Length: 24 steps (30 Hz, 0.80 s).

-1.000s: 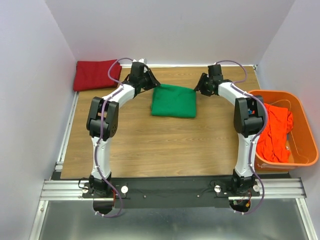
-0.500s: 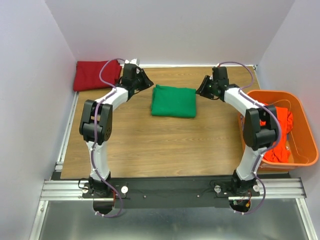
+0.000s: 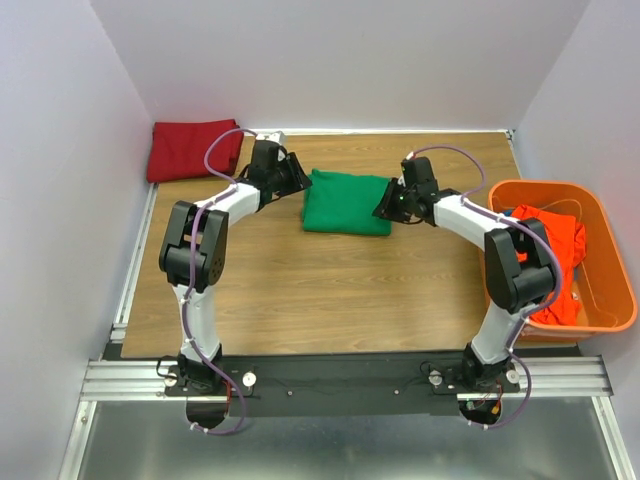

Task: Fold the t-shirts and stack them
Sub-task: Fold the long partially folded tshirt into a neat square

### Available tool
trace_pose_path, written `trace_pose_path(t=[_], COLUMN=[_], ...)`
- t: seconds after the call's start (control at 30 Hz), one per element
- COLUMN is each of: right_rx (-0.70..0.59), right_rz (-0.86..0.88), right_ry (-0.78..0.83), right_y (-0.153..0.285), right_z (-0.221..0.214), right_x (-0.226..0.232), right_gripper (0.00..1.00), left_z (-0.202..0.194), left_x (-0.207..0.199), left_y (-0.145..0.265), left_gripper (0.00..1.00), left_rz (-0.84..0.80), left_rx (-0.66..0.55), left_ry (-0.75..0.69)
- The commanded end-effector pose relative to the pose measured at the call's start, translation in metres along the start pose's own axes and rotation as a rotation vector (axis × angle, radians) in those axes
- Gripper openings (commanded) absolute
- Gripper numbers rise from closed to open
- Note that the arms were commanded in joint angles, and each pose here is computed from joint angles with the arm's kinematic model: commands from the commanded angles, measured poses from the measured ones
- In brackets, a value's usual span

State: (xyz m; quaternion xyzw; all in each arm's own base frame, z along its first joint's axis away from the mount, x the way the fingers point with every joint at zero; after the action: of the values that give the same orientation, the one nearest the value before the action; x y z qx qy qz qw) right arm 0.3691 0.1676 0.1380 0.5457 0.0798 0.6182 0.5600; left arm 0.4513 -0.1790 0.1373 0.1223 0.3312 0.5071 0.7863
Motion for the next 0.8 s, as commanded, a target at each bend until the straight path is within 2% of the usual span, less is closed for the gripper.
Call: trace_pose_path(t=[0.0, 0.3, 0.63, 0.77], right_rx=[0.008, 0.038, 0.007, 0.001], right_rz=[-0.041, -0.122, -0.07, -0.038], right_ry=[-0.003, -0.007, -0.001, -0.001], right_y=[-0.02, -0.06, -0.049, -0.04], right_z=[-0.004, -0.009, 0.002, 0.006], right_x=[-0.009, -0.027, -0.011, -0.002], right_gripper=[0.33, 0.33, 0.33, 0.34], left_z=[0.008, -0.002, -0.019, -0.025], left_x=[0.002, 0.011, 0.023, 0.023], left_y=[0.002, -0.016, -0.031, -0.038], left_gripper=[0.55, 0.64, 0.67, 0.67], left_rz=[0.035, 0.066, 0.193, 0.18], left_rx=[0.001, 0.094, 0.171, 0.188], left_ry=[-0.076, -0.179, -0.222, -0.218])
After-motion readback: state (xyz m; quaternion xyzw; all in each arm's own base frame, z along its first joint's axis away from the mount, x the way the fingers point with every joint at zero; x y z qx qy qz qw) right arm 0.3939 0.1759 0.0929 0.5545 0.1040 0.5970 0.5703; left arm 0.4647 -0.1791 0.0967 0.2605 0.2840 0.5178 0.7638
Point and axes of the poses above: each gripper's point midway between its finger pads, its own y axis back along the fingers, its own x axis along the line the jaws close on, z = x × y, the point moved 8 cm from there along y, back along the fingers, and after that the axes turned 14 degrees about -y, right-handed, at the moved point
